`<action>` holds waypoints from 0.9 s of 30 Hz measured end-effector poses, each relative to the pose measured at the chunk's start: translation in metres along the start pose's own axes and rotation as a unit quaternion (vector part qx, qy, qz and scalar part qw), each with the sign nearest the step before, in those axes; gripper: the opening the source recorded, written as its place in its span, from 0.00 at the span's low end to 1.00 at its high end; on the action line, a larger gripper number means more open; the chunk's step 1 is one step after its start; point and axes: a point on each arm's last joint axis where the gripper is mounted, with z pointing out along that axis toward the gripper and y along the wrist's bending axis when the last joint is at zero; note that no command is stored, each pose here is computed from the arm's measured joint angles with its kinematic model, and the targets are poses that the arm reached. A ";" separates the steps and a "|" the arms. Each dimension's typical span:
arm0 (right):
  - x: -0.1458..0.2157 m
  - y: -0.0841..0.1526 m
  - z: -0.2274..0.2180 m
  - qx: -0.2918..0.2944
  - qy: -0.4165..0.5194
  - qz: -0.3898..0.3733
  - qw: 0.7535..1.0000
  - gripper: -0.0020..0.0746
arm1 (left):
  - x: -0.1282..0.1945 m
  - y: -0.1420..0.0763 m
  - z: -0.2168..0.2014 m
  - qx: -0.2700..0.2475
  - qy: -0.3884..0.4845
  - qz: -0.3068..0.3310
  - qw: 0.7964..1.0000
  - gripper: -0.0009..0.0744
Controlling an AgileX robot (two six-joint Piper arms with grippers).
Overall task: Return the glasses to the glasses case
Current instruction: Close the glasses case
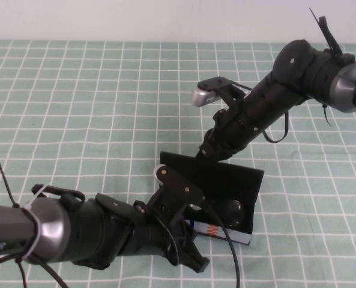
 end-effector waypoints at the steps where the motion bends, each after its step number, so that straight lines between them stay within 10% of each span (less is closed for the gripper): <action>1: 0.000 0.003 -0.001 -0.014 0.003 0.001 1.000 0.01 | 0.000 0.000 0.000 0.000 0.000 0.000 1.000 0.01; 27: 0.022 0.037 0.034 -0.066 0.076 -0.019 0.995 0.01 | 0.000 0.001 0.000 -0.004 0.000 0.002 1.000 0.01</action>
